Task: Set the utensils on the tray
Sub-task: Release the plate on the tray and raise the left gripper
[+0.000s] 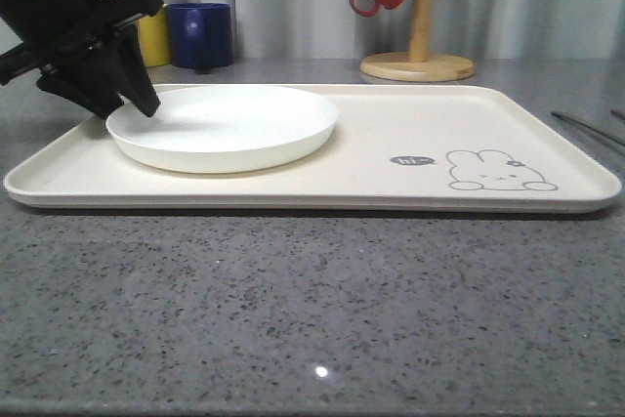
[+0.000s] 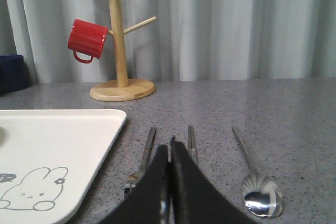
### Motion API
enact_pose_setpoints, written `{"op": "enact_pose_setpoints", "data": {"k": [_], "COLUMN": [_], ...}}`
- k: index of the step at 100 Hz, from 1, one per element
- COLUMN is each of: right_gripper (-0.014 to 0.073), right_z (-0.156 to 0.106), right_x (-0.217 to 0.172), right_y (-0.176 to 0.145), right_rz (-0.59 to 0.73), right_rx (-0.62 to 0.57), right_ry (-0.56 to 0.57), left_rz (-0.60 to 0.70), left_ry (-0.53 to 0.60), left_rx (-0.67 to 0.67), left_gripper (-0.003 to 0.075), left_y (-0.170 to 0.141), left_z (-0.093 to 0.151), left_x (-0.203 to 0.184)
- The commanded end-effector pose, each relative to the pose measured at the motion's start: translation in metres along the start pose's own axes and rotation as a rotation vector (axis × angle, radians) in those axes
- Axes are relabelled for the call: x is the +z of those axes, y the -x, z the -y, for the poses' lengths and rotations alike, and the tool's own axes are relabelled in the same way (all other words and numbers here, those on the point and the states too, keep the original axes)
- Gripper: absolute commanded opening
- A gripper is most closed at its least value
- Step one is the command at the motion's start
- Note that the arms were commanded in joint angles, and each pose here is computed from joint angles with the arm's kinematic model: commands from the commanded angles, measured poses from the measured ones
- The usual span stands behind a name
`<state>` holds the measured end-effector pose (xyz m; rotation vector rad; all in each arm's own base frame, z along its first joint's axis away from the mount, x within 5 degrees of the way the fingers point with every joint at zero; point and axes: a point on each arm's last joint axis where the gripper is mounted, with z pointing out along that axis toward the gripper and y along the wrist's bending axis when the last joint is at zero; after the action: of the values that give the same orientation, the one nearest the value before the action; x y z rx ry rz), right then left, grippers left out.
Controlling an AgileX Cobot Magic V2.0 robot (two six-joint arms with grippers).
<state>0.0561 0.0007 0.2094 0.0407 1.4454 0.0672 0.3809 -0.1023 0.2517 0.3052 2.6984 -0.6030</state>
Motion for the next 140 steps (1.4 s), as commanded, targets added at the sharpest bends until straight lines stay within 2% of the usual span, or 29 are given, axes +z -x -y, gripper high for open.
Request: {"op": "enact_pose_setpoints", "data": {"k": [1, 30, 49, 72, 97, 112, 134, 140], "right_gripper": [-0.0069, -0.0069, -0.0069, -0.0069, -0.0069, -0.0069, -0.0069, -0.0069], "right_z": [-0.001, -0.001, -0.001, -0.001, -0.001, -0.001, -0.001, -0.001], "right_x": [-0.003, -0.003, -0.003, -0.003, -0.003, -0.003, -0.003, -0.003], "right_y": [0.015, 0.015, 0.015, 0.015, 0.015, 0.015, 0.015, 0.015], "right_rz": [0.12, 0.12, 0.12, 0.12, 0.12, 0.12, 0.12, 0.12], "right_rx": [-0.014, -0.014, -0.014, -0.014, -0.014, -0.014, -0.014, -0.014], "right_ry": [0.001, 0.001, 0.001, 0.001, 0.001, 0.001, 0.001, 0.001], "left_rz": [0.114, 0.324, 0.481, 0.62, 0.829, 0.971, 1.05, 1.075], "left_ry": [-0.033, -0.017, 0.038, 0.205, 0.321, 0.348, 0.368, 0.367], "left_rx": [0.011, 0.052, 0.035, 0.036, 0.1, 0.117, 0.163, 0.17], "left_gripper": [0.0315, 0.0316, 0.0316, 0.0316, 0.0316, 0.0316, 0.0314, 0.0291], "left_y": [0.012, 0.014, -0.004, -0.055, -0.125, -0.169, -0.221, -0.229], "left_z": [0.018, 0.036, 0.032, 0.012, 0.017, 0.021, 0.024, 0.025], "left_x": [-0.03, -0.085, -0.123, -0.157, -0.179, -0.188, -0.185, -0.186]}}
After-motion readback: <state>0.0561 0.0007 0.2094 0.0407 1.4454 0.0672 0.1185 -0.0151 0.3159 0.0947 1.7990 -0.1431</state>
